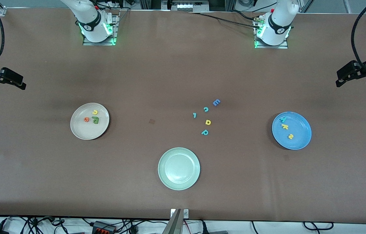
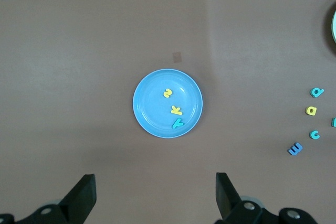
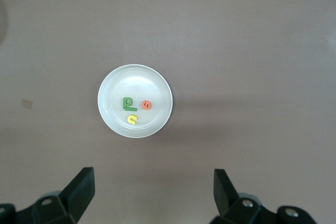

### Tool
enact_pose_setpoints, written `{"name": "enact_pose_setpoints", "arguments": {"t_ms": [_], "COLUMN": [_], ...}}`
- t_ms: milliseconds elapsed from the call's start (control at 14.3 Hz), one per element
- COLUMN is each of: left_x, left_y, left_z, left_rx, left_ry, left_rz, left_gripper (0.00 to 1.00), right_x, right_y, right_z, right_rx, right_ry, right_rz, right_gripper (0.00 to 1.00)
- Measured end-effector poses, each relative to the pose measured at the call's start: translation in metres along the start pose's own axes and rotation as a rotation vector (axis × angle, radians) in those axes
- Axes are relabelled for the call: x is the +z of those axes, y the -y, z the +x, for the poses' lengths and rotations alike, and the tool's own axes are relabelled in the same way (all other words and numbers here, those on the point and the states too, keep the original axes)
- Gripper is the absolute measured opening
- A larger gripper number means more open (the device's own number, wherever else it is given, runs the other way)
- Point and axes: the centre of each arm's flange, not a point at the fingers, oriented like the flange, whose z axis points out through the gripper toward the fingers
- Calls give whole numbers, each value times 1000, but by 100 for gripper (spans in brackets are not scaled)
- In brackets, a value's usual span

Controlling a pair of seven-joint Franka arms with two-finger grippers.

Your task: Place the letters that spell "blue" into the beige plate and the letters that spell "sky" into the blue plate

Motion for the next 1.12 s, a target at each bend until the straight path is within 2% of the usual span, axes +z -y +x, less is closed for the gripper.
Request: {"name": "enact_pose_setpoints", "arguments": {"t_ms": [1121], "left_x": [0], "left_y": [0], "left_z": [0], "left_rx": [0], "left_ry": [0], "left_rz": [0], "left_gripper": [100], "right_x": [5], "right_y": [-15], "right_z": [-2], "right_rx": [24], "right_ry": [13], "right_rz": [-9], "right_gripper": [100]}}
